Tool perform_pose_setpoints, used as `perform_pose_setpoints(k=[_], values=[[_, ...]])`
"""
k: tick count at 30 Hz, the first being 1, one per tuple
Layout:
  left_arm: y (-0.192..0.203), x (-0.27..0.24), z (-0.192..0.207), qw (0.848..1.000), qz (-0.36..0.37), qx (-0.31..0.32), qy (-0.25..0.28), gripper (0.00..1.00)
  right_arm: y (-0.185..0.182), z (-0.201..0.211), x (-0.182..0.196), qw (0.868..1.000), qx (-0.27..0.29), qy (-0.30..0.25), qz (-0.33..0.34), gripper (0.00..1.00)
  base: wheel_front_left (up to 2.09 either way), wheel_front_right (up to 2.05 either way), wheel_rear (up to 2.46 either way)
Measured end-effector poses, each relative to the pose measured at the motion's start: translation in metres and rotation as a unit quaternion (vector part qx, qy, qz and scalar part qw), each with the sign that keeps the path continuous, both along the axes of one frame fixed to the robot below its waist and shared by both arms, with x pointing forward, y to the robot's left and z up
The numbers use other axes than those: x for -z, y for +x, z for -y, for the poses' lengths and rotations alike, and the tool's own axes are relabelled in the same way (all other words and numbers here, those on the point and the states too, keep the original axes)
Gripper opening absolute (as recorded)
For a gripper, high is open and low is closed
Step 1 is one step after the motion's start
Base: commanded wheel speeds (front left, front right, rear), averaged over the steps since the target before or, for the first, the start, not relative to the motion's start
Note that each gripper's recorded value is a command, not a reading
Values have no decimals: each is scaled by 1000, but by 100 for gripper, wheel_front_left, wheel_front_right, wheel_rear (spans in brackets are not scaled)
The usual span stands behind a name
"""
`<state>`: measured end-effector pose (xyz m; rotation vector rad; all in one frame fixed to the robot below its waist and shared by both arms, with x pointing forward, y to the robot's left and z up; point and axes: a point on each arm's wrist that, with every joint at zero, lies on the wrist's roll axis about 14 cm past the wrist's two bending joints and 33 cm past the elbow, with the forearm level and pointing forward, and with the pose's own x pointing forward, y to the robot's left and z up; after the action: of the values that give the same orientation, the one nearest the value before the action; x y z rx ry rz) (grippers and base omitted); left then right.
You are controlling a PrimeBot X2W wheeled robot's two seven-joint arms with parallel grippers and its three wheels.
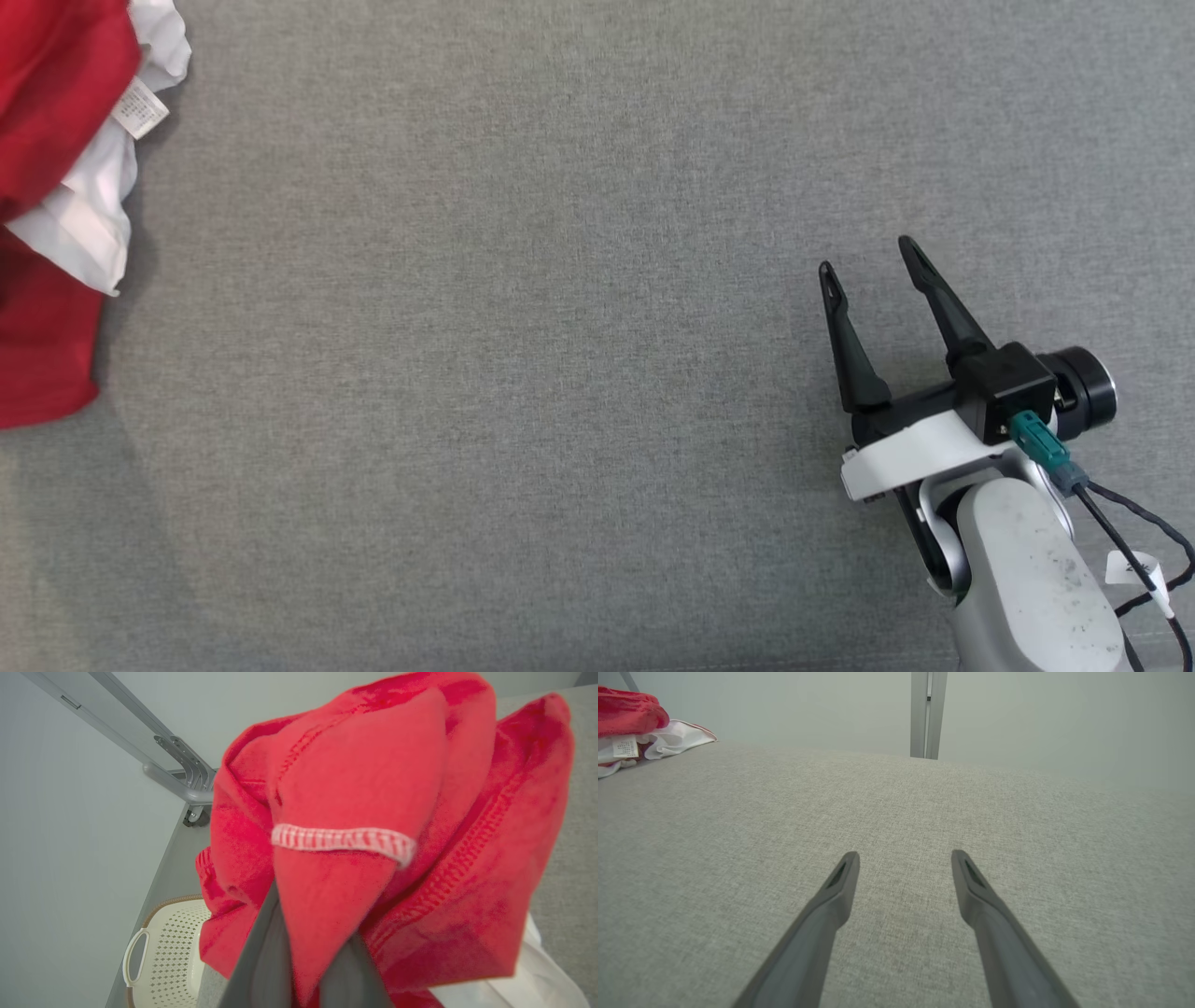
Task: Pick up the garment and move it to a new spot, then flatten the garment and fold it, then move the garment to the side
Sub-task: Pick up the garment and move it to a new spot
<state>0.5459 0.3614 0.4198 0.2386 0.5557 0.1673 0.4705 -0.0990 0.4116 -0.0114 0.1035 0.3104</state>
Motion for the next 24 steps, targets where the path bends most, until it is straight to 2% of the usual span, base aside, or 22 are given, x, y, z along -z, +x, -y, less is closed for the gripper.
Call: perform_pose_setpoints(k=[6,13,18,19,24], values=[[26,-107,-2,990,134,31,34,0,-8,-2,-21,1000,3,21,15,100,0,0,0],[30,-223,53,955,272,110,33,0,-26,4,-44,999,13,36,31,100,0,0,0],[9,-288,123,917,348,197,8,0,-43,16,-57,998,30,37,41,100,0,0,0],[-5,-301,151,903,362,231,-11,0,-49,21,-60,998,36,35,43,100,0,0,0],[-47,-324,227,861,383,328,-65,0,-62,37,-69,996,58,31,54,100,0,0,0]])
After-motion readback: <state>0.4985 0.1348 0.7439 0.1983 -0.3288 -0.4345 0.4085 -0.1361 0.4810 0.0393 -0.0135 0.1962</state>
